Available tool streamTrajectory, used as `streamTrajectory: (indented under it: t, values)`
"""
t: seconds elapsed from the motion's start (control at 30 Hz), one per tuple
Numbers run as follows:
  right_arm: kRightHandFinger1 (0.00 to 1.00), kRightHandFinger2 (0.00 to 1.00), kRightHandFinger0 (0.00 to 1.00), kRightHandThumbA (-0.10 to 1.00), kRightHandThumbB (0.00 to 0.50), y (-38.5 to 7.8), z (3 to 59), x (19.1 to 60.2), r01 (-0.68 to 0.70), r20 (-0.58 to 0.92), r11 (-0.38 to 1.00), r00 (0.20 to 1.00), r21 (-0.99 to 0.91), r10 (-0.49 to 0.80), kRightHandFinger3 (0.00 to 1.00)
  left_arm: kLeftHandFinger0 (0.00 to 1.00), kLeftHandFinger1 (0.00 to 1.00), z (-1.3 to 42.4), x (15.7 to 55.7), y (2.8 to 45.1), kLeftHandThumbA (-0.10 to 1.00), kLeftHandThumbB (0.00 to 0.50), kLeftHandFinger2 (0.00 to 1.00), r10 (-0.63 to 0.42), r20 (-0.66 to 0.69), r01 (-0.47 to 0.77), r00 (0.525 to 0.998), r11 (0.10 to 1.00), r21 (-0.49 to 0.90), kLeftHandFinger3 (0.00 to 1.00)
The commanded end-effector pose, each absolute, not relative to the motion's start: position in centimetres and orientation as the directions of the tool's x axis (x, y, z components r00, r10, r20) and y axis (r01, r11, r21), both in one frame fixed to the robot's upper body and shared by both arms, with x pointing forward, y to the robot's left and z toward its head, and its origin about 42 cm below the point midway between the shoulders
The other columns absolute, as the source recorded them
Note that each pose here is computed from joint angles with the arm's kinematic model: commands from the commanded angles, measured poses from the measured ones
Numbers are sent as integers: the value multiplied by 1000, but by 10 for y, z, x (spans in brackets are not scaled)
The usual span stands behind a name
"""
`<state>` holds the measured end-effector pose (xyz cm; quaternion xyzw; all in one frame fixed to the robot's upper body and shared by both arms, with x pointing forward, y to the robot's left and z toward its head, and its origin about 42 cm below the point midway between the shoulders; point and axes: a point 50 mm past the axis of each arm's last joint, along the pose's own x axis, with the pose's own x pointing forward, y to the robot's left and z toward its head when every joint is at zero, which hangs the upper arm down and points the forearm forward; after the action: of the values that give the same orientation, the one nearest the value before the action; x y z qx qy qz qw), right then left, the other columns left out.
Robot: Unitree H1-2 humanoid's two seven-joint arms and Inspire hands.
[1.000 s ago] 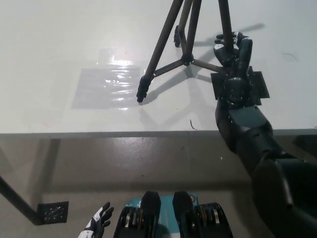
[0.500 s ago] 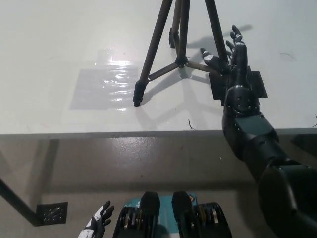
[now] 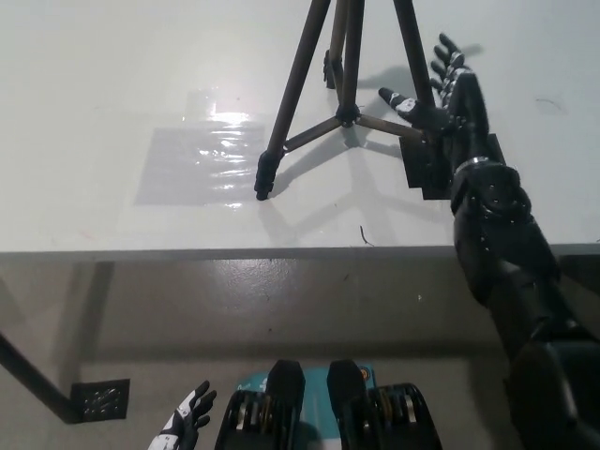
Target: A tripod lies near the right hand side of the table and the robot grab a leg of the tripod using its right hand and put it up right.
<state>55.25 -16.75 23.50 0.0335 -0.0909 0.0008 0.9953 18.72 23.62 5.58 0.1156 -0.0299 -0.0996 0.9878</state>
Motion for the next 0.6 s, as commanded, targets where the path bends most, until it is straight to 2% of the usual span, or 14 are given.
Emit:
streamTrajectory:
  t: [0.0,0.03,0.07,0.1,0.17,0.23,0.27,0.37,0.4,0.43,0.47,0.5,0.53,0.57]
  values:
    - [1000,1000,1000,866,500,-188,404,488,-300,682,954,692,-27,237,1000,1000,1000,63,186,242,1000,346,1000,-221,71,194,973,942,275,1000]
    - [1000,1000,1000,862,500,-193,412,472,-297,702,954,670,-43,240,1000,1000,1000,63,186,243,1000,349,1000,-220,67,194,973,941,276,1000]
    - [1000,1000,1000,907,500,-201,423,448,-236,764,965,600,-113,237,1000,1000,1000,64,187,243,1000,342,1000,-227,70,200,971,941,274,1000]
    - [1000,1000,1000,871,500,-208,431,425,-233,800,964,550,-128,239,1000,1000,1000,64,187,243,1000,343,1000,-226,70,199,972,941,274,1000]
    - [1000,1000,1000,952,500,-223,442,386,-86,871,973,433,-216,232,1000,1000,1000,66,193,245,1000,344,1000,-224,80,196,971,945,260,1000]
    - [1000,1000,1000,972,500,-229,443,366,-42,890,971,392,-236,234,1000,1000,1000,67,194,246,1000,347,1000,-222,82,194,972,946,260,1000]
    - [1000,1000,1000,957,500,-237,441,331,-14,913,972,342,-232,223,1000,1000,1000,66,194,247,1000,351,1000,-223,87,193,971,945,266,1000]
    - [1000,1000,1000,1000,500,-238,434,280,72,952,973,233,-222,200,1000,1000,1000,64,197,248,1000,341,1000,-225,91,195,970,945,261,1000]
    - [1000,1000,1000,957,500,-239,431,274,53,953,974,224,-220,203,1000,1000,1000,63,196,247,1000,345,1000,-225,88,196,970,946,259,1000]
    - [1000,1000,1000,872,497,-246,418,253,-57,951,967,172,-250,256,1000,1000,1000,62,194,247,1000,348,1000,-229,80,202,970,946,255,1000]
    - [1000,1000,1000,857,500,-248,413,243,-59,948,964,173,-259,265,1000,1000,1000,62,194,246,1000,347,1000,-229,83,202,970,947,250,1000]
    - [1000,1000,1000,772,458,-245,403,226,-97,952,965,168,-244,257,1000,1000,1000,61,195,246,1000,344,1000,-229,87,201,970,947,249,1000]
    - [1000,1000,1000,737,443,-243,400,221,-115,953,965,168,-235,252,1000,1000,1000,60,194,246,1000,340,1000,-228,86,201,970,948,249,1000]
    - [1000,1000,1000,648,458,-228,387,199,-180,962,962,144,-203,230,1000,1000,1000,60,195,247,1000,336,1000,-230,88,204,969,950,237,1000]
